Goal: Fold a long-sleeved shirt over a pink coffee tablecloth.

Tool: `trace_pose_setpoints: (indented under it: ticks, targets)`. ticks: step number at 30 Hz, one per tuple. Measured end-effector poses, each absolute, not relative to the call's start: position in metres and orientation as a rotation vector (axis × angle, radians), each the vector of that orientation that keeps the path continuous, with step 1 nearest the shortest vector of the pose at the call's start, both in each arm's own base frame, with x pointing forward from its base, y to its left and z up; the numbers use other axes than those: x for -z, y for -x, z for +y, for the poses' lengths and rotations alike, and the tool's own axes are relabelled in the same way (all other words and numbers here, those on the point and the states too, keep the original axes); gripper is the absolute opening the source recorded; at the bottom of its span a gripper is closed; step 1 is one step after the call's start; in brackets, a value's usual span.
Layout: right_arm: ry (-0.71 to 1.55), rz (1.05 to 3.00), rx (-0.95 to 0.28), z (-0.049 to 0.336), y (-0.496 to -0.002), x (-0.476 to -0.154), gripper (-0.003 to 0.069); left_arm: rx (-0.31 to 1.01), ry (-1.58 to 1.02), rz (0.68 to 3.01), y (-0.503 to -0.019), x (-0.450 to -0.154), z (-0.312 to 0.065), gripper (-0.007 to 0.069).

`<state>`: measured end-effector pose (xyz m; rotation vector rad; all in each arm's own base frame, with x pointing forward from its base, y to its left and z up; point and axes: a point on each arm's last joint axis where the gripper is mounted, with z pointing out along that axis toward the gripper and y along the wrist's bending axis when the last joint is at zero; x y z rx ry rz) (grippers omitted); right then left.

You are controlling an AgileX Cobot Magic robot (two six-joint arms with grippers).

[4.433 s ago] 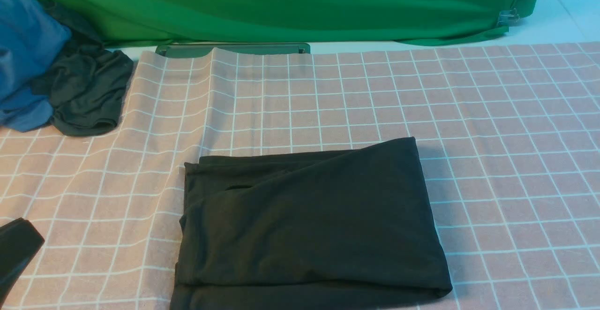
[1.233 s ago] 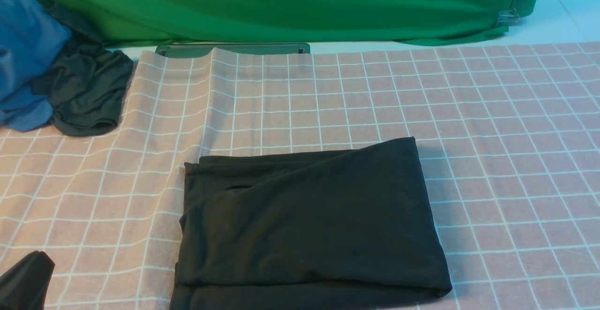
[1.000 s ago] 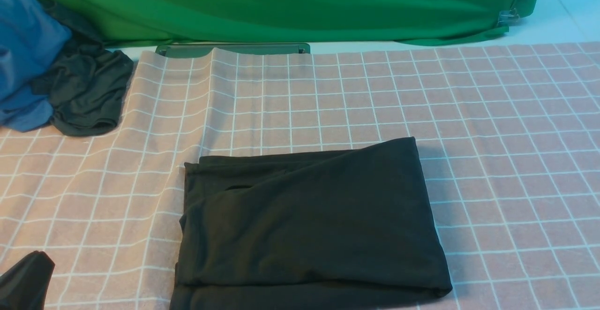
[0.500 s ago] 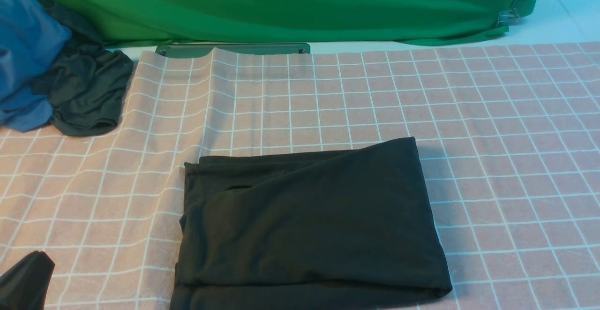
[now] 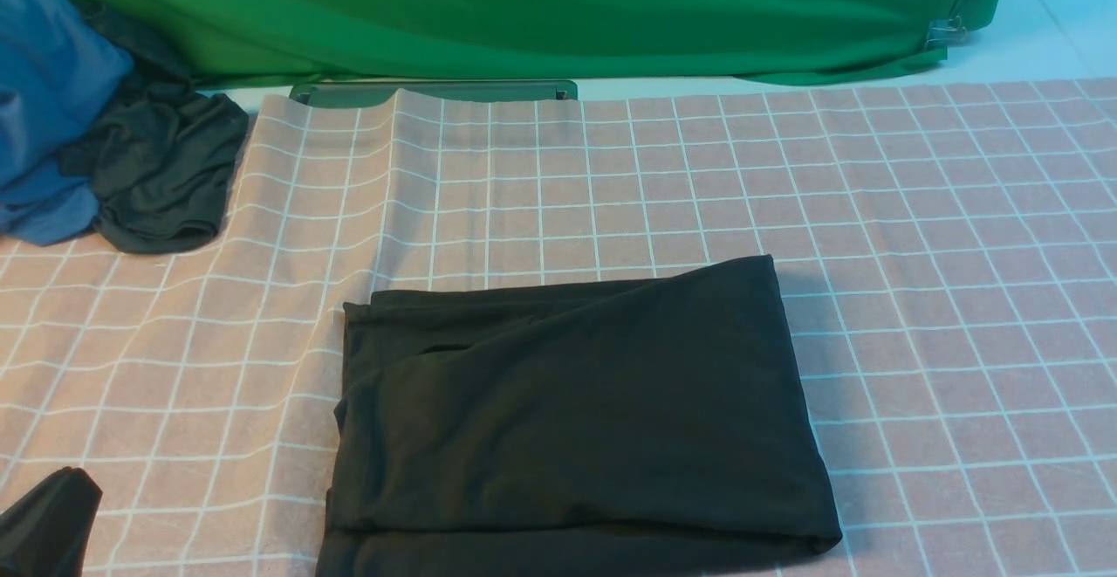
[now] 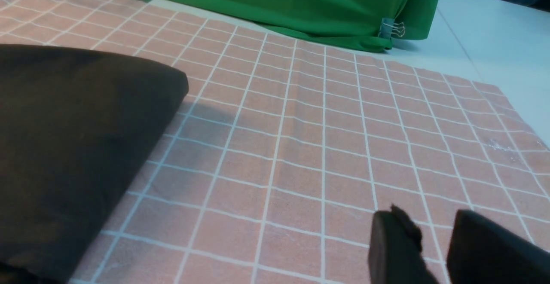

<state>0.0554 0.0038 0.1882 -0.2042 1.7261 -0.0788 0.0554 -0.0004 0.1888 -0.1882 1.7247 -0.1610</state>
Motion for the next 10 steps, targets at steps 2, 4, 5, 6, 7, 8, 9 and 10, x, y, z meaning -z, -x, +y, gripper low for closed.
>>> trace_pose_setpoints:
  ticks: [2, 4, 5, 6, 7, 8, 9, 10]
  targets:
    - [0.204, 1.726, 0.079, 0.0038, -0.0554, -0.1882, 0.0237, 0.161, 0.188, 1.725, -0.0554, -0.1888, -0.0004, 0.0013]
    - [0.204, 1.726, 0.079, 0.0038, -0.0554, -0.1882, 0.0237, 0.161, 0.188, 1.725, -0.0554, -0.1888, -0.0004, 0.0013]
    - [0.204, 1.726, 0.079, 0.0038, -0.0554, -0.1882, 0.0237, 0.161, 0.188, 1.725, -0.0554, -0.1888, -0.0004, 0.0013]
    - [0.204, 1.726, 0.079, 0.0038, -0.0554, -0.1882, 0.0237, 0.161, 0.188, 1.725, -0.0554, -0.1888, -0.0004, 0.0013]
    - [0.204, 1.726, 0.079, 0.0038, -0.0554, -0.1882, 0.0237, 0.161, 0.188, 1.725, -0.0554, -0.1888, -0.0004, 0.0013]
    - [0.204, 1.726, 0.079, 0.0038, -0.0554, -0.1882, 0.0237, 0.161, 0.188, 1.725, -0.0554, -0.1888, -0.0004, 0.0013]
    - [0.204, 1.726, 0.079, 0.0038, -0.0554, -0.1882, 0.0237, 0.161, 0.188, 1.725, -0.0554, -0.1888, -0.0004, 0.0013]
    - [0.204, 1.726, 0.079, 0.0038, -0.0554, -0.1882, 0.0237, 0.161, 0.188, 1.725, -0.0554, -0.1888, -0.0004, 0.0013]
